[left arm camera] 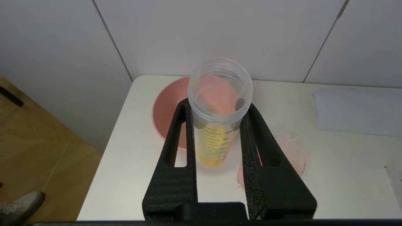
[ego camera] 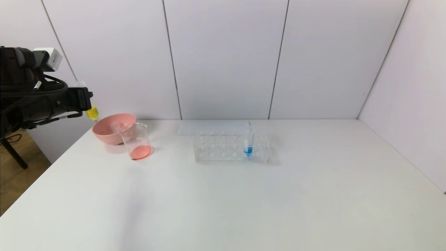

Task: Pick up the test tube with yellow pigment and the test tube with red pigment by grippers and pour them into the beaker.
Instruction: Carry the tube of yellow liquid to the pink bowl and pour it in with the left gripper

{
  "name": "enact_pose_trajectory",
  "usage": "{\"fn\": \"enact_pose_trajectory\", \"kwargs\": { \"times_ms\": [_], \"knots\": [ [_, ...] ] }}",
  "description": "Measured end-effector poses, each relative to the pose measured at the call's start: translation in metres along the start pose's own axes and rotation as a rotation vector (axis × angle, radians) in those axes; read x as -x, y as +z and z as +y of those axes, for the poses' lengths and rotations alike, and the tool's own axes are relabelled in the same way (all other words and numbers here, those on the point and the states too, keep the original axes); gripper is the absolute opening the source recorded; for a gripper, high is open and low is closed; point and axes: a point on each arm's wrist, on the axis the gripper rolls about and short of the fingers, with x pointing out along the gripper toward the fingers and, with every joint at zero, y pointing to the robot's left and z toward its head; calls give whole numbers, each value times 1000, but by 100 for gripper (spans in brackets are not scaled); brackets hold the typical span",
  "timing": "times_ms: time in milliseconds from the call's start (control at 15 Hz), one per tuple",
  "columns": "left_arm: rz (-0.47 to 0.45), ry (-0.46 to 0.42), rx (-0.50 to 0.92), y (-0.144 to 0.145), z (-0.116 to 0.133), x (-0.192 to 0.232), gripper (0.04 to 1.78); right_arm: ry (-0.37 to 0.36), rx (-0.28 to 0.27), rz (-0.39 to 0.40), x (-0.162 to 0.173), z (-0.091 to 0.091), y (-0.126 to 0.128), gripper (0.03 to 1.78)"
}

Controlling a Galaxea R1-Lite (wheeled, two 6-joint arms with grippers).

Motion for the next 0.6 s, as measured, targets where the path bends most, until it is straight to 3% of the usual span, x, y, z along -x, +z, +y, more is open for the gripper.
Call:
{"fn": "enact_pose_trajectory", "kwargs": {
  "times_ms": [600],
  "knots": [
    [37,-14,-9,-12,5,-13,43,0,0,0,0,0,0,170]
  ]
}}
